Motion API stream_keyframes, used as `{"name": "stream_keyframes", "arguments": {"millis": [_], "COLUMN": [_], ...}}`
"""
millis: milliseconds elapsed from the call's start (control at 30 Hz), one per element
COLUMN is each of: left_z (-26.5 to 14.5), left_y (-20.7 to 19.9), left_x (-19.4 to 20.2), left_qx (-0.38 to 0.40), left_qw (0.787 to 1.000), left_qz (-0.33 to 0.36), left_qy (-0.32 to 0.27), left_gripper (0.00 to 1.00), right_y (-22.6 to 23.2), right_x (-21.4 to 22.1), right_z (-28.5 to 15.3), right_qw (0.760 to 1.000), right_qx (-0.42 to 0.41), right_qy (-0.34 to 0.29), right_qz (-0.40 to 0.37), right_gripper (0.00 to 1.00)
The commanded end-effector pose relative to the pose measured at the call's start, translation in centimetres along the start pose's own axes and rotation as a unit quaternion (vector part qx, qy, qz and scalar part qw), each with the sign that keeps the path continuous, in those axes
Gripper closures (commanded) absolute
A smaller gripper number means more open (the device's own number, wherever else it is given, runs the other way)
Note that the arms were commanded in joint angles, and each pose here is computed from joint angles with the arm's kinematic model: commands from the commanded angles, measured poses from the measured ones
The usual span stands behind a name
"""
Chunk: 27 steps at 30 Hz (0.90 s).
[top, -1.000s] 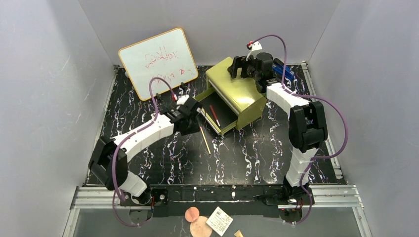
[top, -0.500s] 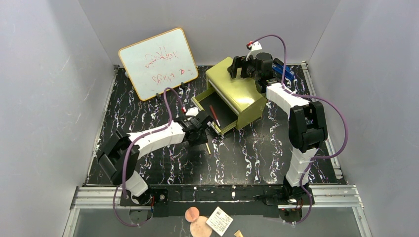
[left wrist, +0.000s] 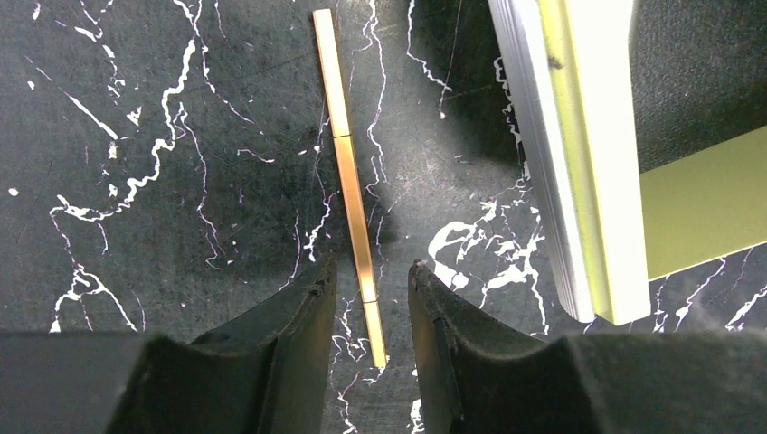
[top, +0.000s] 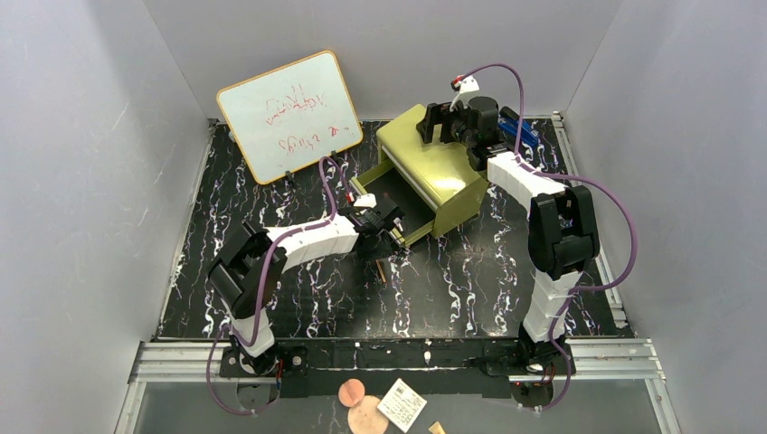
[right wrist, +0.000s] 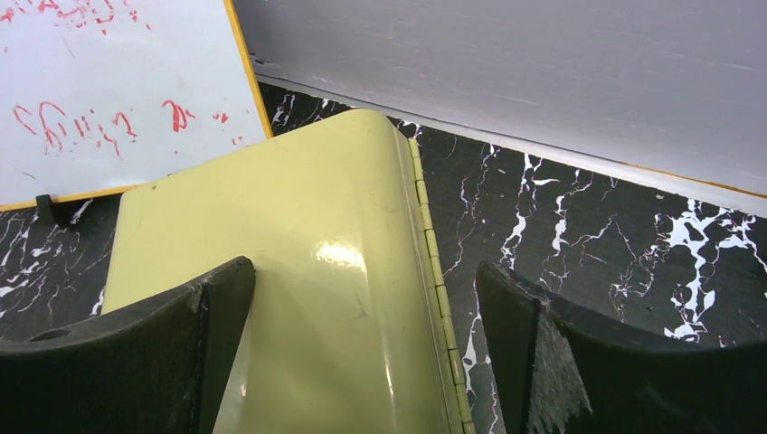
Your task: Organize the makeup
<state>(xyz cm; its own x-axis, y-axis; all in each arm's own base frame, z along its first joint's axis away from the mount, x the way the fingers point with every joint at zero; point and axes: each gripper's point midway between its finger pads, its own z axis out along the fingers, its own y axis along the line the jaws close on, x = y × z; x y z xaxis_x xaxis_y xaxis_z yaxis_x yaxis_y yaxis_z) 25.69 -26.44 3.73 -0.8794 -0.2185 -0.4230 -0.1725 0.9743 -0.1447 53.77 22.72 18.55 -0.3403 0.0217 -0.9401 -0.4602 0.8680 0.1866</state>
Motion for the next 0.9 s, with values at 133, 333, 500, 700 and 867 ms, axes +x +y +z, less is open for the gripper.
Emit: {"name": "stream_keyframes", "arguments": {"millis": [133, 333, 500, 700, 867], "left_z": [1.3, 3.0, 3.7, 3.7, 3.2], "left_y": [0.5, 1.1, 2.3, 2.9, 3.2], "left_x": [0.6, 2.0, 2.9, 3.0, 2.6], "left_qx": [-0.012, -0.015, -0.026, -0.030, -0.033], "left_qw": [1.000, 0.999, 0.999, 0.998, 0.998], "left_qz": [-0.013, -0.025, -0.030, -0.031, -0.029], "left_qy": [0.004, 0.030, 0.038, 0.039, 0.033], "left_gripper": [0.67, 0.68, 0.95, 1.00, 1.00], "right_y": [-0.3, -0.4, -0.4, -0.4, -0.4], "right_x": [24.8, 24.7, 24.8, 24.8, 24.8], "right_z": [-6.7, -6.8, -6.8, -6.7, -6.8], "right_qw": [0.922, 0.922, 0.922, 0.922, 0.922], "right_qx": [0.031, 0.032, 0.032, 0.031, 0.033], "right_qy": [0.382, 0.382, 0.382, 0.383, 0.383], "right_qz": [0.052, 0.051, 0.051, 0.051, 0.051], "right_gripper": [0.01, 0.01, 0.01, 0.01, 0.01]}}
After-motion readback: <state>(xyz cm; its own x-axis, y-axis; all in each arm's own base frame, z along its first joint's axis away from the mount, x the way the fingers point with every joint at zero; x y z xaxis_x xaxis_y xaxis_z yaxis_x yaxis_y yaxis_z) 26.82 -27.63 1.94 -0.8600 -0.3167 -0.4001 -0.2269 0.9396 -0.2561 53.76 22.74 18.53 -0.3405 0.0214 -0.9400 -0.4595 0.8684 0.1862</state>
